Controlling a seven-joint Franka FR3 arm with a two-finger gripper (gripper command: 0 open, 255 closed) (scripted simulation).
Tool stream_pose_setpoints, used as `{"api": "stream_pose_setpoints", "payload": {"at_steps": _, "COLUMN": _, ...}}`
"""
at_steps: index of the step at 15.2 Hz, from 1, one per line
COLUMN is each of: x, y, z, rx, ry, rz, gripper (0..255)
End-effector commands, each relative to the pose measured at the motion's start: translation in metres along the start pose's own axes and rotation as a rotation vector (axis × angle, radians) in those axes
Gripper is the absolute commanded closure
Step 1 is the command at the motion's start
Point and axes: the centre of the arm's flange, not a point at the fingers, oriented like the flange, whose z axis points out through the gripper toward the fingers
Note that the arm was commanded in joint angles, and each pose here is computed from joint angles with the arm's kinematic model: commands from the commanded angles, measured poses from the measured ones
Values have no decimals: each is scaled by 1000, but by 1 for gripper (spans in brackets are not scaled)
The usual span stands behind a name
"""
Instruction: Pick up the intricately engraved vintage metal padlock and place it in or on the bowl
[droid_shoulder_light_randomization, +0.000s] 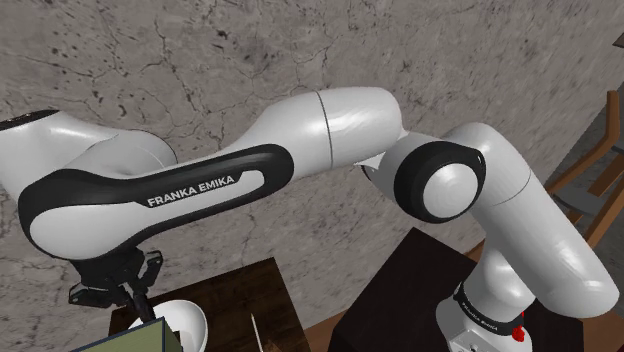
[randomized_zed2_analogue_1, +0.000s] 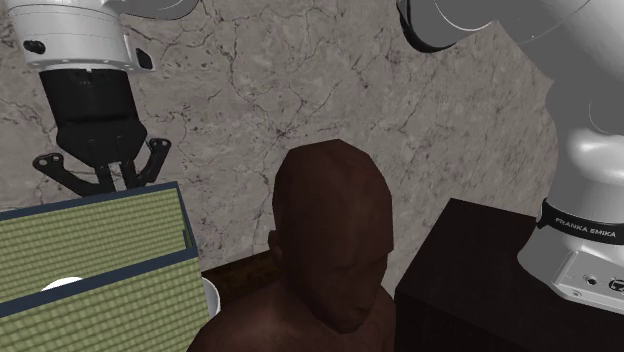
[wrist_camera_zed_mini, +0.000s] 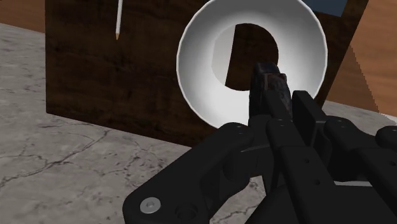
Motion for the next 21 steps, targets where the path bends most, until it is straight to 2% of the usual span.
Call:
{"api": "stream_pose_setpoints", "payload": {"at_steps": 1, "x": 2, "y": 0, "z": 11, "rx": 1, "ry": 0, "rz": 0, "gripper": 255}}
{"api": "stream_pose_setpoints", "payload": {"at_steps": 14, "x": 10, "y": -1, "z": 79, "rx": 1, "ry": 0, "rz": 0, "gripper": 255}}
{"api": "stream_pose_setpoints", "payload": {"at_steps": 21, "x": 10, "y": -1, "z": 80, "rx": 1, "ry": 0, "rz": 0, "gripper": 255}}
